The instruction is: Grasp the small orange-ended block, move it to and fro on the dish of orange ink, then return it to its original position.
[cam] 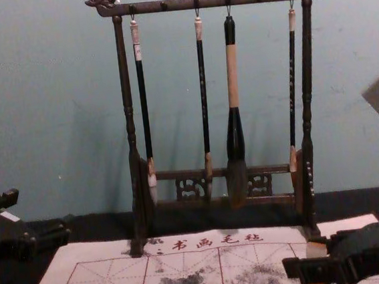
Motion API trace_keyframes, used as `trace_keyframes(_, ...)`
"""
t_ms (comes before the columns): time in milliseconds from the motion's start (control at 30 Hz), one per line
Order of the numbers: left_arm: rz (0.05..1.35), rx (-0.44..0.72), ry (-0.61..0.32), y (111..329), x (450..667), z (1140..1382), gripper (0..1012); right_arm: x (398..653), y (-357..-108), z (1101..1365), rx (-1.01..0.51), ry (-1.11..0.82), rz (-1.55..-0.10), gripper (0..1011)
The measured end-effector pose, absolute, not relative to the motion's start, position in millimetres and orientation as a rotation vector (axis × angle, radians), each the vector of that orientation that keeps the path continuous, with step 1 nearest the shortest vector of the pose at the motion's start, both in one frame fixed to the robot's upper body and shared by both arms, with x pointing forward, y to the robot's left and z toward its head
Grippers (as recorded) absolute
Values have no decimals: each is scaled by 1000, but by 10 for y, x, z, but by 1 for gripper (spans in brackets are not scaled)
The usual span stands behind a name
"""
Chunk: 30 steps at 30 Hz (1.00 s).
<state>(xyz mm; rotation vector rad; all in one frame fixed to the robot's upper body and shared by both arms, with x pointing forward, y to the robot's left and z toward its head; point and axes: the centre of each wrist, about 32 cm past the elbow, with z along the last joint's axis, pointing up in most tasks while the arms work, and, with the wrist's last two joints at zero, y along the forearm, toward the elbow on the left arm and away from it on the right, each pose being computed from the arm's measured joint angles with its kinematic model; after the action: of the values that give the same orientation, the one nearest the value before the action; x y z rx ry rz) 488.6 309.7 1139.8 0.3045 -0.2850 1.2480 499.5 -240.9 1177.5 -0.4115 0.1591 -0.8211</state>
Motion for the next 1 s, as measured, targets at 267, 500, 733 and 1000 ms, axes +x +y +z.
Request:
trace_keyframes(267, 1248, 304, -285, 3097, 4886, 11398, 1001, 4995, -2409, 11775, -411, 160, -821, 815)
trace_keyframes(500, 1248, 304, -285, 3097, 4886, 11398, 1001, 4995, -2408, 11775, -411, 160, -821, 990)
trace_keyframes(733, 1248, 304, -285, 3096, 4886, 11398, 1001, 4937, -2441, 11835, -285, 57, -837, 1002)
trace_keyframes(1000, 1248, 305, -285, 3097, 4886, 11398, 1001, 4790, -2472, 11768, -145, -200, -1022, 1003)
